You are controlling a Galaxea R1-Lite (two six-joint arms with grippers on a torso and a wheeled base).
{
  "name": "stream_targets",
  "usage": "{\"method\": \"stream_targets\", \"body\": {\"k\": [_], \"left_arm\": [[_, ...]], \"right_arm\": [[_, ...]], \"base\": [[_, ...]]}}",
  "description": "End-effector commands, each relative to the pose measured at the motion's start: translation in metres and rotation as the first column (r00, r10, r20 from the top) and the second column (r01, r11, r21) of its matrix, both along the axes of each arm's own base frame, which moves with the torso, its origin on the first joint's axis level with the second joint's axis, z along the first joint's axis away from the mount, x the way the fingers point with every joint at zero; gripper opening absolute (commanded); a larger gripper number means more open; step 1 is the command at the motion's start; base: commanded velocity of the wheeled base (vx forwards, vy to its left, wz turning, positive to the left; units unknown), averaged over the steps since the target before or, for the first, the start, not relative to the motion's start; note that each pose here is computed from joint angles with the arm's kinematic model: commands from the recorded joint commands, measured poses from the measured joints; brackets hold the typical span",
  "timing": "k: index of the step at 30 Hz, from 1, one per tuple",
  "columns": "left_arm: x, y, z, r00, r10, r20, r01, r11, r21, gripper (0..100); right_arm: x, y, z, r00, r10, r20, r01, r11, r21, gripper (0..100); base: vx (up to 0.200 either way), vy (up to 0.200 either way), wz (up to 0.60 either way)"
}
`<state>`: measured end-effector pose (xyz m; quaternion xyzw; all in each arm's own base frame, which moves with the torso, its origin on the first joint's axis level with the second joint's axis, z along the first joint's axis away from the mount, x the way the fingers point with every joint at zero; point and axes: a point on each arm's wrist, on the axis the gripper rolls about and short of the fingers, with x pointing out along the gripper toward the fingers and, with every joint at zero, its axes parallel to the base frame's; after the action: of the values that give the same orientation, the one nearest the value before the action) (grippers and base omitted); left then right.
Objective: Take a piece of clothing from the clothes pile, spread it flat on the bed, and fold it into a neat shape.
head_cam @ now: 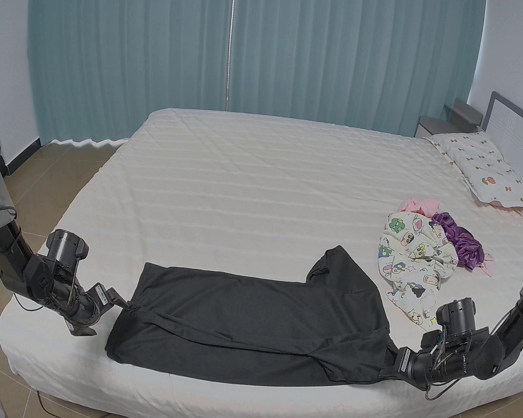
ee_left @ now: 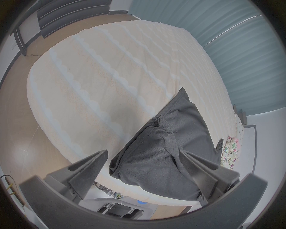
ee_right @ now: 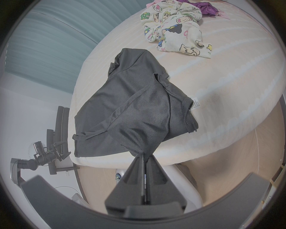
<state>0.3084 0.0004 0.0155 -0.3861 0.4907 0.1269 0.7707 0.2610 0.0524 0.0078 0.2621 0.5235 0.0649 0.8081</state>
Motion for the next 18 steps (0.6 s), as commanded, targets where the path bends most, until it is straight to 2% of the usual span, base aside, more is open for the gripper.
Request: {"method": "stream_targets", "body": {"k": [1, 5, 8, 18], "left_arm": [[0.000, 0.000, 0.000, 1.000, 0.002, 0.000, -0.002, 1.000, 0.000, 100], [0.000, 0.000, -0.001, 1.000, 0.002, -0.001, -0.002, 1.000, 0.000, 100], [0.001, 0.000, -0.001, 1.000, 0.002, -0.001, -0.002, 1.000, 0.000, 100], [0.001, 0.001, -0.002, 1.000, 0.002, -0.004, -0.002, 1.000, 0.000, 100]], "right_arm": [[0.021, 0.001, 0.012, 0.997, -0.017, 0.073, 0.016, 1.000, 0.018, 0], [0.038, 0.003, 0.028, 0.987, -0.025, 0.158, 0.020, 0.999, 0.037, 0], [0.046, 0.004, 0.032, 0.983, -0.027, 0.183, 0.020, 0.999, 0.042, 0], [0.085, 0.009, -0.017, 0.988, -0.077, 0.132, 0.081, 0.996, -0.031, 0]], "base": [[0.000, 0.000, 0.00], [0.000, 0.000, 0.00], [0.000, 0.000, 0.00], [0.000, 0.000, 0.00]]}}
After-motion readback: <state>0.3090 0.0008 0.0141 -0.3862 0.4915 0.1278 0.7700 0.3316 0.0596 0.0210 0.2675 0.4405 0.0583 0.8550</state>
